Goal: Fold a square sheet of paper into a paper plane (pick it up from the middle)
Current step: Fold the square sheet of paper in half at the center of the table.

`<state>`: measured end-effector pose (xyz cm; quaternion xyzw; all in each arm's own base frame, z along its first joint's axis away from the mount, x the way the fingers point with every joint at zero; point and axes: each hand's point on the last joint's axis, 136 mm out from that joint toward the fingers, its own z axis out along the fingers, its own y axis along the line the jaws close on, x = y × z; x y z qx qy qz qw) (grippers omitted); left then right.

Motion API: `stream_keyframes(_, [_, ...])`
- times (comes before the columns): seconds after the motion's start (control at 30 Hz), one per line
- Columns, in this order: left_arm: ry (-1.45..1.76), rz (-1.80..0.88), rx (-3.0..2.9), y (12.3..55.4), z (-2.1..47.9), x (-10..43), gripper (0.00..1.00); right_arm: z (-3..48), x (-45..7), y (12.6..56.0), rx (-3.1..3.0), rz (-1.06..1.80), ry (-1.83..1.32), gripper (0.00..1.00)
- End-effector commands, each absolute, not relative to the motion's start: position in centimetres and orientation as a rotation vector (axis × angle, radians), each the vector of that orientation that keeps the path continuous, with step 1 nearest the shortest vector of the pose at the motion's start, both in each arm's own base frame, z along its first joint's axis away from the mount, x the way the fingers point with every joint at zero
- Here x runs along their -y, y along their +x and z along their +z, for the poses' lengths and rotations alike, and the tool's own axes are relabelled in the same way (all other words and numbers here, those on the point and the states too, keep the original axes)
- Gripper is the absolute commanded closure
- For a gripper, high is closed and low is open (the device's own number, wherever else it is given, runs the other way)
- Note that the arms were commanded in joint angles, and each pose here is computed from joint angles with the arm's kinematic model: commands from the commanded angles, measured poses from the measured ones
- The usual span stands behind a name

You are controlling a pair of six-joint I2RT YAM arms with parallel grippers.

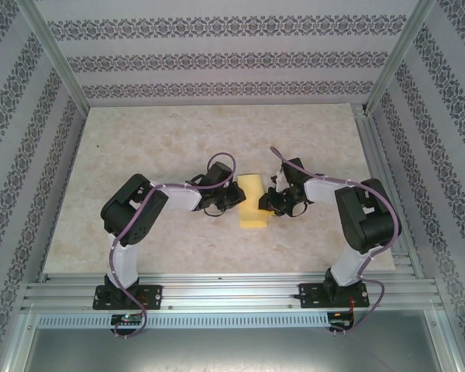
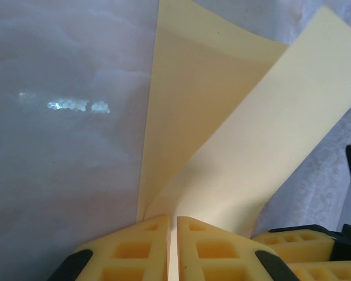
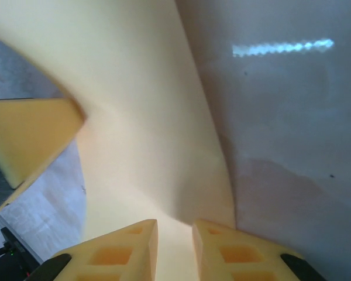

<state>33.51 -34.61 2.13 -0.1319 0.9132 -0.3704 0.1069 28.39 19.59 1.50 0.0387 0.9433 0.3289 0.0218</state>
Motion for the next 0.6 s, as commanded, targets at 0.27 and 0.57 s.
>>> stream_keyframes(0.27, [-0.353,-1.001,-2.769,32.1,-0.2,34.4,0.86,4.0,-19.1,28.0,-2.880,1.010,0.094,0.76])
stream_keyframes(0.57, [-0.349,-0.998,-2.771,32.1,-0.2,34.5,0.86,2.1,-20.1,25.7,-2.930,1.089,0.106,0.76])
